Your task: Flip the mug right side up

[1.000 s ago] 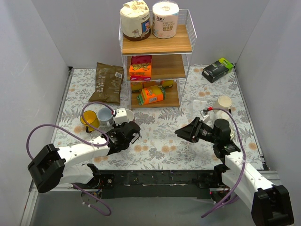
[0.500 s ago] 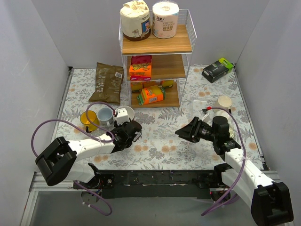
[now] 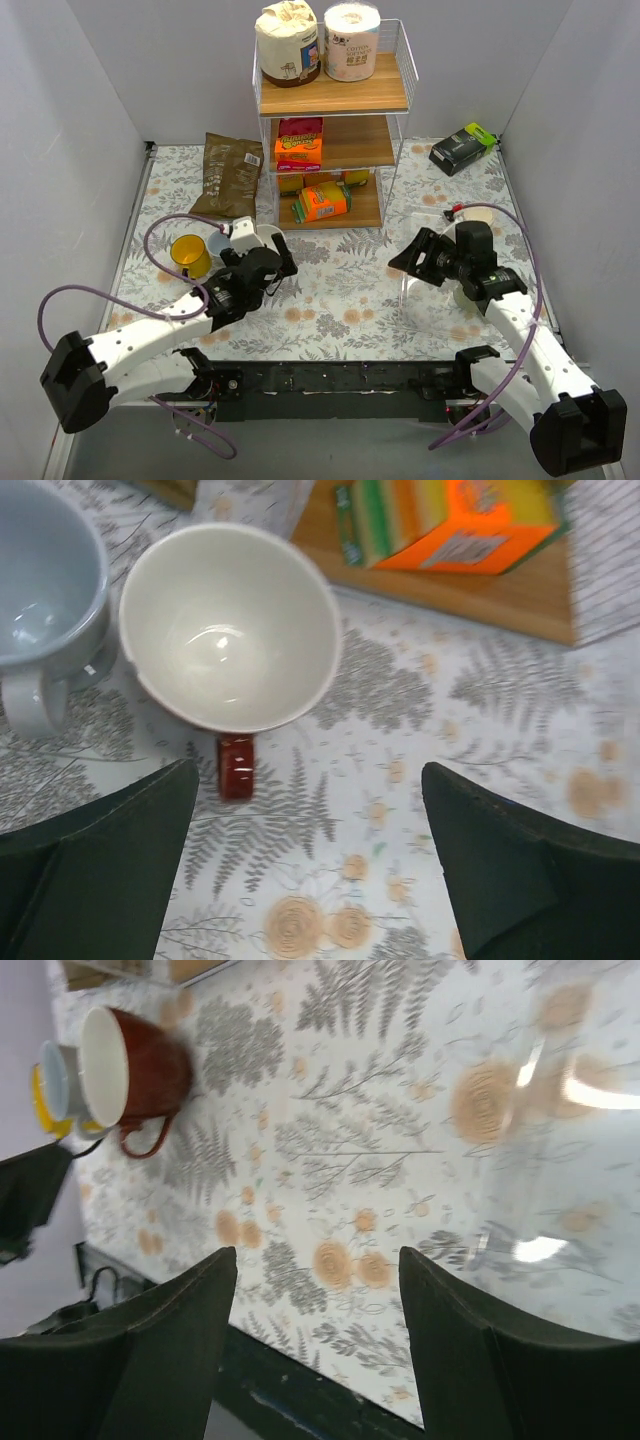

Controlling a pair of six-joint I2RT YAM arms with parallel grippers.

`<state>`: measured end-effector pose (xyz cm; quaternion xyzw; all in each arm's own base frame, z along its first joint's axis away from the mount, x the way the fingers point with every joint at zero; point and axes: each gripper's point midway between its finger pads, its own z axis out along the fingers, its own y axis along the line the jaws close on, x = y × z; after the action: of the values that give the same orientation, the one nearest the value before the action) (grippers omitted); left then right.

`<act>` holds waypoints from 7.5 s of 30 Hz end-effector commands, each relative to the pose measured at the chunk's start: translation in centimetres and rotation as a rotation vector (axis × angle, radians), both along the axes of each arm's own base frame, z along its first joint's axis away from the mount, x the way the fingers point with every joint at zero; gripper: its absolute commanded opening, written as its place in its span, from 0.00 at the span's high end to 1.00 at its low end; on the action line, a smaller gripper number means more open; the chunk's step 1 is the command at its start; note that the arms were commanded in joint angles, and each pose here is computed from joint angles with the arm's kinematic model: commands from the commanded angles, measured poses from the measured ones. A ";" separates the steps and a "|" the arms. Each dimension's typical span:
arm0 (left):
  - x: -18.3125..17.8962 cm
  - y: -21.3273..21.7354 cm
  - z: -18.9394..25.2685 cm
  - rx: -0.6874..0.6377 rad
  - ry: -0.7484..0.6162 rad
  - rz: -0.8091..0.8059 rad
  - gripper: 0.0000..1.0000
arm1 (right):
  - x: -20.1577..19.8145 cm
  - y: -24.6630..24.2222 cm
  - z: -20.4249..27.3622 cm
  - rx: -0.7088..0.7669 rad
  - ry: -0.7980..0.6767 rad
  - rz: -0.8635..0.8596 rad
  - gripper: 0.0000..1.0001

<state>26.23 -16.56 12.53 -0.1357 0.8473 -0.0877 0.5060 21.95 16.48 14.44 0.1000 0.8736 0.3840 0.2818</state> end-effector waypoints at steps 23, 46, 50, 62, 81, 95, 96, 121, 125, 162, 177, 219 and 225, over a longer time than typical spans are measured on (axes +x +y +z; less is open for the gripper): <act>-2.3 -7.5 10.9 -0.286 -0.062 -0.410 0.02 | 0.4 -27.7 -0.9 -0.628 0.266 -0.961 0.21; -1.4 -11.4 13.4 -0.265 0.012 -0.514 0.02 | -0.5 -24.3 -7.1 -0.195 0.343 -1.034 0.28; -1.5 -10.9 13.0 -0.287 0.012 -0.481 0.02 | -0.1 -22.6 -6.7 -0.133 0.307 -0.954 0.32; -1.5 -10.5 14.2 -0.321 -0.030 -0.463 0.02 | 2.8 -22.2 -3.1 -0.124 0.104 -0.830 0.30; -1.7 -10.0 16.9 -0.396 -0.130 -0.466 0.02 | 4.8 -18.6 -0.6 -0.248 0.044 -0.500 0.21; -3.6 -8.7 16.3 -0.353 -0.184 -0.549 0.02 | 1.4 -15.7 0.3 -0.510 0.040 -0.263 0.20; -3.5 -8.6 16.4 -0.346 -0.187 -0.547 0.02 | 1.1 -15.8 0.0 -0.522 0.055 -0.267 0.20; -3.0 -7.5 16.5 -0.279 -0.203 -0.521 0.02 | -0.8 -13.8 -5.4 -0.288 0.224 -0.489 0.20; -3.1 -7.5 16.2 -0.289 -0.196 -0.516 0.02 | -0.5 -12.3 -4.7 -0.193 0.193 -0.470 0.20; -2.5 -7.8 14.9 -0.269 -0.169 -0.500 0.02 | -2.9 -9.0 -6.9 -0.432 0.135 -0.222 0.30; -2.4 -7.8 14.8 -0.268 -0.159 -0.500 0.02 | -2.1 -10.2 -7.6 -0.595 0.167 -0.300 0.54; -9.9 -17.4 20.0 -0.762 -0.124 -1.089 0.02 | 1.9 5.3 17.1 0.336 -0.379 0.079 0.99; -9.4 -18.3 19.4 -0.808 -0.078 -1.075 0.03 | 2.1 6.4 19.5 0.403 -0.429 0.103 0.99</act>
<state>17.83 -34.64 29.57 0.1215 0.7114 -0.6030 0.3398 24.06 21.37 26.67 0.0777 0.7864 0.5005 0.3536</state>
